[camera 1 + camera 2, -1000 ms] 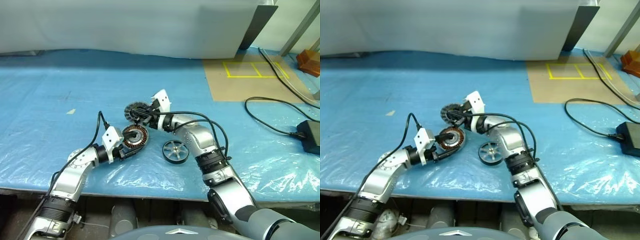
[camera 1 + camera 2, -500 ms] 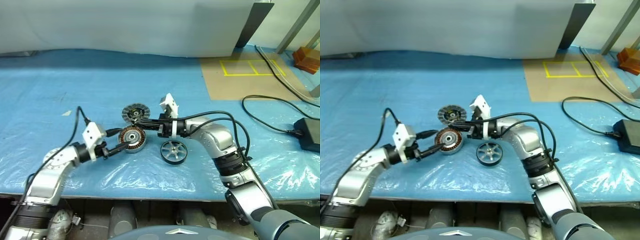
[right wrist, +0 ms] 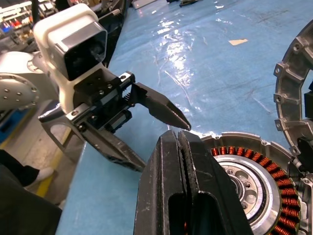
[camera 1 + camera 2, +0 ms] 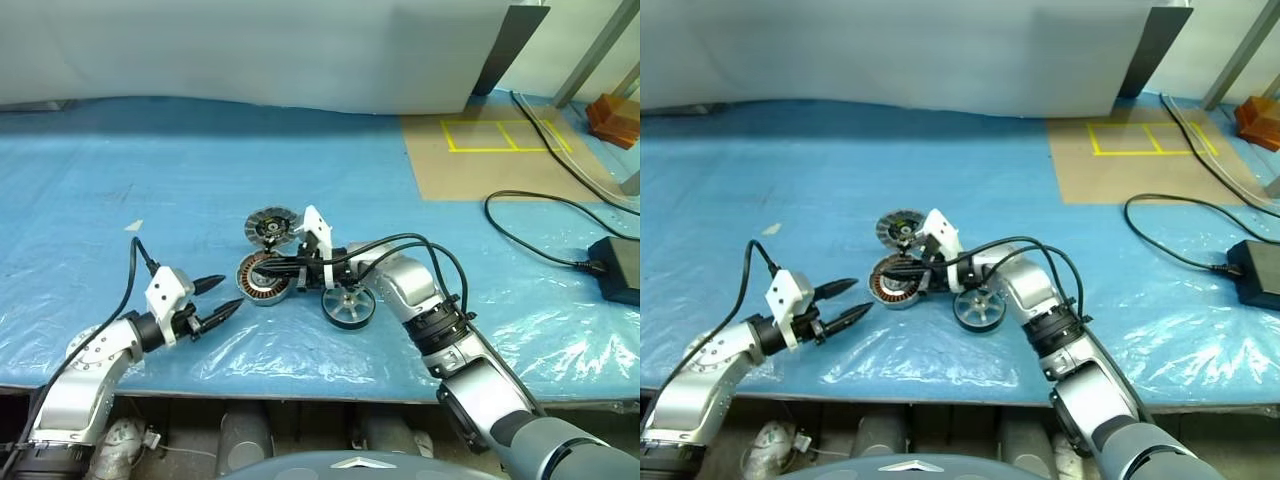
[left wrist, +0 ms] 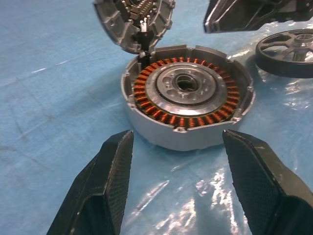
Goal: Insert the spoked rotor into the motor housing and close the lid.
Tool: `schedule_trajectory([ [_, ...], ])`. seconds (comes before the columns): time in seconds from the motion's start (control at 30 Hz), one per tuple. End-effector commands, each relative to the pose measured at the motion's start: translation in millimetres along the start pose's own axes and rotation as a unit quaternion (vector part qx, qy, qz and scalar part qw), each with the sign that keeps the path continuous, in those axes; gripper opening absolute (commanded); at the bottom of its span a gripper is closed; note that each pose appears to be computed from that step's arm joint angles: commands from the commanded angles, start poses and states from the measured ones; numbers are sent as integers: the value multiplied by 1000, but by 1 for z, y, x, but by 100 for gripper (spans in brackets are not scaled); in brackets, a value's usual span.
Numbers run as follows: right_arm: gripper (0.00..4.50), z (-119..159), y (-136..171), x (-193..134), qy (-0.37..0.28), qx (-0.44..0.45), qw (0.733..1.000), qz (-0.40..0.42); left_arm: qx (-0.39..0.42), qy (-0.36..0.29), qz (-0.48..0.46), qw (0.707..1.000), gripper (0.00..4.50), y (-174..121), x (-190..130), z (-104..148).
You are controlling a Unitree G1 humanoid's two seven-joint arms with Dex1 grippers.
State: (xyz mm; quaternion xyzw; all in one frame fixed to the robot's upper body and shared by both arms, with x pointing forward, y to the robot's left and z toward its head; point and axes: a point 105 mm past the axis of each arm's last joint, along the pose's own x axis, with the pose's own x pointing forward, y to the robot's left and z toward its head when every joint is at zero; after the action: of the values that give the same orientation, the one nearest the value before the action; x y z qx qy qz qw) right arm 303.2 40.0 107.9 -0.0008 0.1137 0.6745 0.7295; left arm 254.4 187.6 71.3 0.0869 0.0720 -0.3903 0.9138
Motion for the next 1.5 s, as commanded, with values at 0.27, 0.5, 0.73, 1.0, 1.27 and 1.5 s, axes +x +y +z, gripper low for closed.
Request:
schedule_trajectory([
  [0.27,2,-29,-10,10,103,-80,991,-7,25,-14,11,1000,304,-1,5,10],
  [0.5,2,-44,-27,9,142,-85,985,-49,26,-12,12,1000,304,1,9,7],
  [0.73,2,32,-9,3,-34,-12,999,11,25,-17,3,1000,304,0,13,8],
  [1.0,2,-31,-23,11,127,-125,982,-64,24,-21,0,999,304,1,19,8],
  [1.27,2,-16,-24,14,73,-56,994,-66,27,-24,-5,999,304,3,23,9],
  [1.5,2,18,-12,-13,-3,-16,1000,-24,23,-23,-13,999,304,-1,20,7],
])
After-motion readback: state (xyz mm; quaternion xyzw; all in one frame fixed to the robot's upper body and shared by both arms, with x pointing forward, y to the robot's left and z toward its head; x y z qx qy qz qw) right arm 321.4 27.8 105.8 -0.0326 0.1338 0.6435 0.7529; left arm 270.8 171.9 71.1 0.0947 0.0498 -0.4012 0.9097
